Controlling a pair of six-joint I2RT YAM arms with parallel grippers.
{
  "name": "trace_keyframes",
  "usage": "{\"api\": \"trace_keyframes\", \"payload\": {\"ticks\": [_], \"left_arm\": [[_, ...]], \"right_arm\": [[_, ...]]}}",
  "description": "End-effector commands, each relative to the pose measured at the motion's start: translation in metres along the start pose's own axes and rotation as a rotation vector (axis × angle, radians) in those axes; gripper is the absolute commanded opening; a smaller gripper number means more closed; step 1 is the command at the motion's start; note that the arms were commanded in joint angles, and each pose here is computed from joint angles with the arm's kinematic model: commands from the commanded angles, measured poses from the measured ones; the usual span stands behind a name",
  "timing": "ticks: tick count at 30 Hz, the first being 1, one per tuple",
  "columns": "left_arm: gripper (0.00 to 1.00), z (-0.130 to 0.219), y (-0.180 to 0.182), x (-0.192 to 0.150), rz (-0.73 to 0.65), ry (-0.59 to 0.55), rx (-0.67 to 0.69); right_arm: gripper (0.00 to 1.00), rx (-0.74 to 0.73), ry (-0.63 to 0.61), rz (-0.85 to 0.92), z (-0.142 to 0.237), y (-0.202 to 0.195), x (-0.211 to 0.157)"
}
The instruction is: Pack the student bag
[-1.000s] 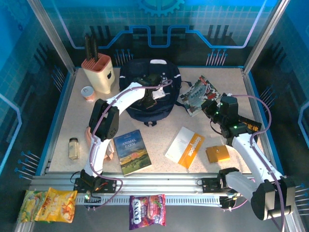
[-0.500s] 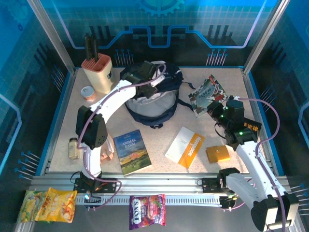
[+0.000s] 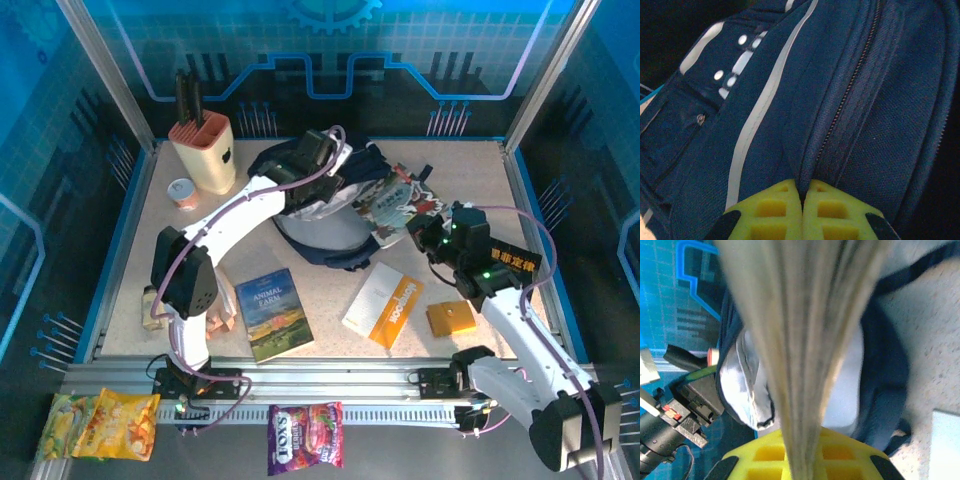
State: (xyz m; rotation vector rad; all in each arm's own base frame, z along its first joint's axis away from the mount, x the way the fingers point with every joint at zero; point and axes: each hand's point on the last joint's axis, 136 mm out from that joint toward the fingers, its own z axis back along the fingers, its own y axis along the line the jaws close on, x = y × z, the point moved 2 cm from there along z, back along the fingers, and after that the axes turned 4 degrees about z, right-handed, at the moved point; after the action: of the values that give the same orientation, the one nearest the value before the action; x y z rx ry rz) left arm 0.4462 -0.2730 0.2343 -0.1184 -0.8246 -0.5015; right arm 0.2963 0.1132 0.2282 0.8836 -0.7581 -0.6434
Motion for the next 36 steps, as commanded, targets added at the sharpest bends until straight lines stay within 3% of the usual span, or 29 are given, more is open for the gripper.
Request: {"api": "trace_keyframes", "payload": {"ticks": [1, 10, 22, 36], "left_arm": [[0.00, 0.049, -0.003, 0.063, 0.076, -0.251, -0.013], [0.00, 0.066, -0.008, 0.072, 0.098, -0.299, -0.034], [0.00, 0.073, -0.011, 0.075, 0.129, -0.315, -0.072], [0.00, 0.085, -0.010, 0.076, 0.172, -0.347, -0.083]], "right_arm": [[0.00, 0.136, 0.007, -0.065, -0.010, 0.028, -0.003], [0.00, 0.241, 0.062, -0.070, -0.049, 0.062, -0.013], [0.01, 0.267, 0.095, -0.111, -0.121, 0.066, -0.025], [0.08, 0.123, 0.142, -0.212, -0.209, 0.035, -0.051]]}}
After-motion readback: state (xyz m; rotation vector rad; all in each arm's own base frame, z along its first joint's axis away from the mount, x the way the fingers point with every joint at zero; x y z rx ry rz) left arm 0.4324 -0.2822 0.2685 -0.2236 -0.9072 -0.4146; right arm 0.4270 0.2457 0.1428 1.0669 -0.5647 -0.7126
